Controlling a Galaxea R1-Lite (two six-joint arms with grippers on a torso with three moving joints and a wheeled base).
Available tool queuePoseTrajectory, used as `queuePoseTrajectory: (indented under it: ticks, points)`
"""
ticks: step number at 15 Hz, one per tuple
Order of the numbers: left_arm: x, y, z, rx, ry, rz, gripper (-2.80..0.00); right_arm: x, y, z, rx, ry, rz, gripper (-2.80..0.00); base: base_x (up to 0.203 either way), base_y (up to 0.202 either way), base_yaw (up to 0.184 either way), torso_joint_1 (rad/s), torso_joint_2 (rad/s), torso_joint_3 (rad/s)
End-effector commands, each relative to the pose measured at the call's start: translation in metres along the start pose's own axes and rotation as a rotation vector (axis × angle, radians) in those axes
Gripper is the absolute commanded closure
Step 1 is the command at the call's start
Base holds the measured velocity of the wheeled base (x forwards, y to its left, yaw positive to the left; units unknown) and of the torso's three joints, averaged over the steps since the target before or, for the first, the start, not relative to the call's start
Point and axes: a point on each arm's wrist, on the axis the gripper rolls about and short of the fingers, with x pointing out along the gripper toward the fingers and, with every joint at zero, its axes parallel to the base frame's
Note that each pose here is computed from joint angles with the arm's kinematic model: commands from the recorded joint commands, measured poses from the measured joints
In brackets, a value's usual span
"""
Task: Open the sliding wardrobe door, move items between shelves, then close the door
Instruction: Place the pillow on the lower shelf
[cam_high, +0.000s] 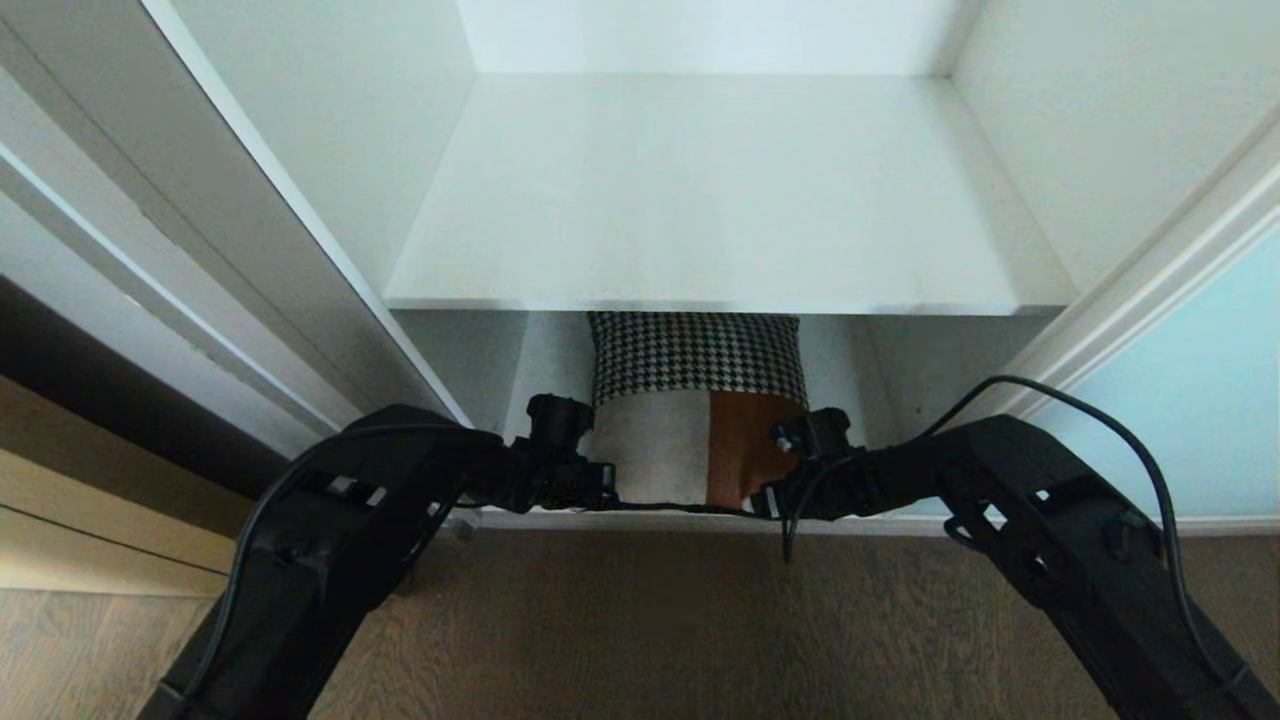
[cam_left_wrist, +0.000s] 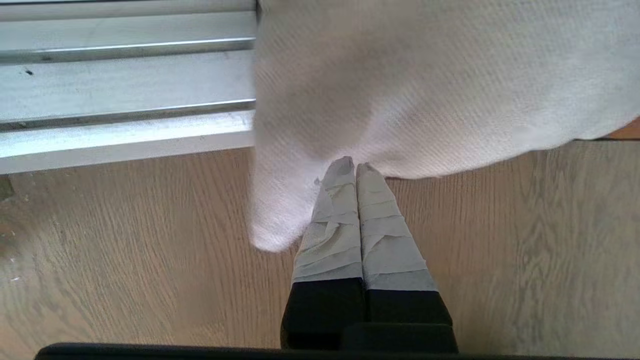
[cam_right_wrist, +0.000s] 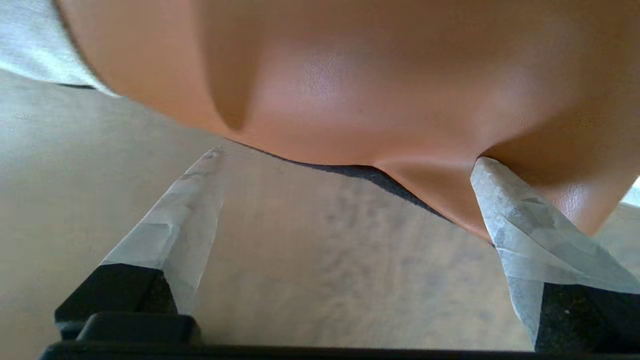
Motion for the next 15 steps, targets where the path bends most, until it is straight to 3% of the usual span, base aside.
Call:
queuePoseTrajectory:
  ticks: [1,4,15]
  points:
    - [-0.001,0.000,-0.003,-0.004,0.017,0.003,0.00,-0.002,0.000,0.001,-0.040,0.000,-0.028,-2.80,0.000,0.000,0.000,0.000,0.00,0.000]
    - [-0.019,0.000,-0.004,-0.008,0.063,-0.036,0.00,-0.011,0.001,0.002,-0.050,0.047,-0.034,-2.80,0.000,0.000,0.000,0.000,0.00,0.000]
    - [0.003,-0.005,-0.023,0.020,0.078,-0.026,0.00,-0.012,-0.002,0.003,-0.015,0.054,-0.035,-2.80,0.000,0.000,0.000,0.000,0.00,0.000]
